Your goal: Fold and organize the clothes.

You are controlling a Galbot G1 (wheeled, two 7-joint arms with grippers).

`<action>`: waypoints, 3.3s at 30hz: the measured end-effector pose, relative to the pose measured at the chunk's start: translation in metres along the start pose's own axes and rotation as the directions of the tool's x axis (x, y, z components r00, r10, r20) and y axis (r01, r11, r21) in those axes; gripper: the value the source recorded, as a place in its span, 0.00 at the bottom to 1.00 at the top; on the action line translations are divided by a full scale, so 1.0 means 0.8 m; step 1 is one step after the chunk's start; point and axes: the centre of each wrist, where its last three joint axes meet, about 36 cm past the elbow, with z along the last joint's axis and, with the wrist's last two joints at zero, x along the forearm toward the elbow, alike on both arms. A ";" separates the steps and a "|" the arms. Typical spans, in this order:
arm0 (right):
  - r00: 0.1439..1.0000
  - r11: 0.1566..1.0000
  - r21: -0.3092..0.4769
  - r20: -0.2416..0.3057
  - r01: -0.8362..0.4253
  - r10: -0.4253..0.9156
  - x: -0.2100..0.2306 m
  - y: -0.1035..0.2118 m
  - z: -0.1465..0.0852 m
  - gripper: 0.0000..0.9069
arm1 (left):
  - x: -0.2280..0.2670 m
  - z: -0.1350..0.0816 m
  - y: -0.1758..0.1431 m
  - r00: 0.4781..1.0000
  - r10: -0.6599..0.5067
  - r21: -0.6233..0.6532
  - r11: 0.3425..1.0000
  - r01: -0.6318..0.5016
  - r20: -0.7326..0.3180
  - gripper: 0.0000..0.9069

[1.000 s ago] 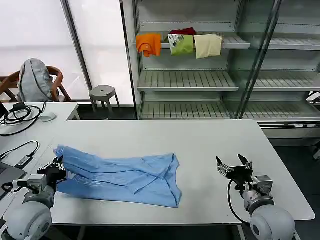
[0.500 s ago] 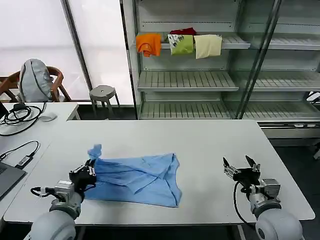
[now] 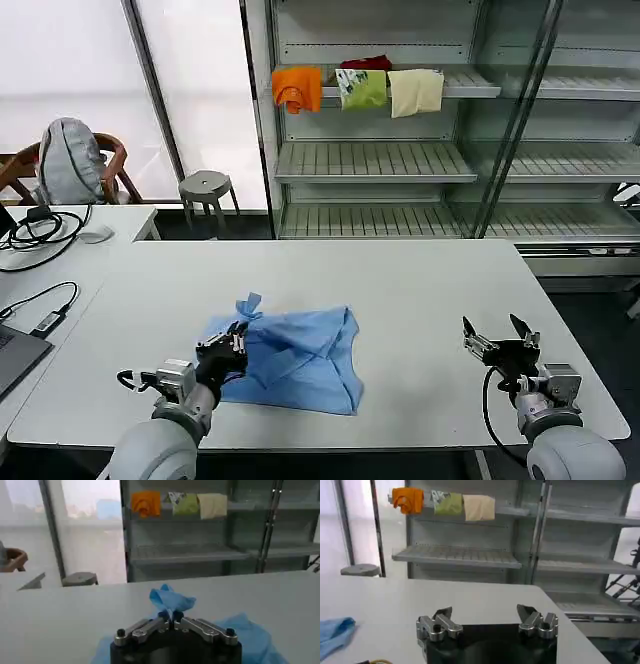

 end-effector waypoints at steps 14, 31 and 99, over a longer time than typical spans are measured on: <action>1.000 1.000 0.006 0.004 -0.015 0.015 0.001 0.002 0.001 1.00 | -0.022 -0.012 -0.039 0.997 0.076 0.142 0.987 -0.074 -0.012 0.02; 1.000 1.000 0.015 -0.003 -0.024 0.024 -0.005 0.000 0.004 1.00 | -0.050 -0.010 -0.074 0.989 0.142 0.214 0.968 -0.131 -0.037 0.02; 1.000 1.000 0.024 0.023 -0.014 0.013 -0.010 -0.010 -0.007 1.00 | -0.058 -0.019 -0.050 0.968 0.176 0.172 0.963 -0.206 0.176 1.00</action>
